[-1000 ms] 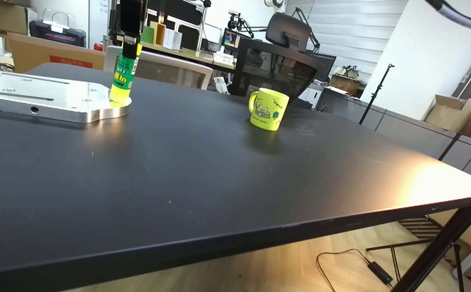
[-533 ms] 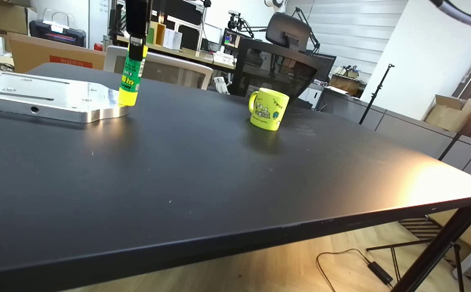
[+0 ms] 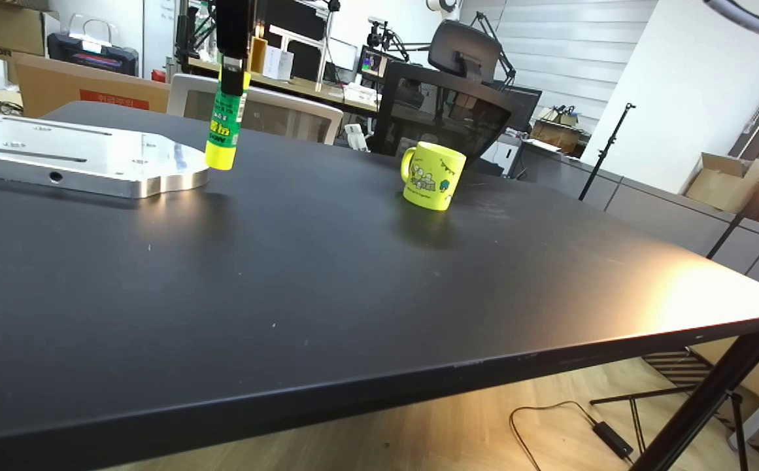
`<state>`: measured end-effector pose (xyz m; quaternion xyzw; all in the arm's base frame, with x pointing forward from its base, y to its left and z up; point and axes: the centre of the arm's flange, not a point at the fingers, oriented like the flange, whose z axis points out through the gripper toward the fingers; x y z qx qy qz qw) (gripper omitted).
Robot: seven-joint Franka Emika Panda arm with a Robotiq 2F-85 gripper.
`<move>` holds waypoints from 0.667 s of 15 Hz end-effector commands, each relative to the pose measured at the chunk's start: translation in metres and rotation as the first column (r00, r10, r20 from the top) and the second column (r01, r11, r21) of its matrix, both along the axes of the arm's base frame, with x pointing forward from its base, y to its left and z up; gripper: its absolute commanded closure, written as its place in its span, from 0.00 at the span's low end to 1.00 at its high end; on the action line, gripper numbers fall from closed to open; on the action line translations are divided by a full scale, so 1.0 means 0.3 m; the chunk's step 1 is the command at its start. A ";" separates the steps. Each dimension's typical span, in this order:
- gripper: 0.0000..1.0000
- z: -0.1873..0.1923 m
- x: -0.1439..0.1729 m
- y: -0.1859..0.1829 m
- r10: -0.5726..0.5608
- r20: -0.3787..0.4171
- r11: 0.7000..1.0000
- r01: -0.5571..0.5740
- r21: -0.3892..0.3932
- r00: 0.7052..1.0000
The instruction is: Put the gluestick on the table
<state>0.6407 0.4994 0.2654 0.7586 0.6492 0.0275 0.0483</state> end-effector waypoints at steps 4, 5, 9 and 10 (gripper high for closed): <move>0.91 0.005 0.158 0.084 -0.056 -0.029 0.998 0.056 -0.016 0.998; 0.91 -0.003 0.158 0.076 -0.061 -0.026 0.998 0.061 -0.014 0.998; 0.91 -0.026 0.169 0.060 -0.074 -0.023 0.997 0.074 -0.008 0.997; 0.91 -0.033 0.171 0.058 -0.077 -0.023 0.997 0.077 -0.009 0.997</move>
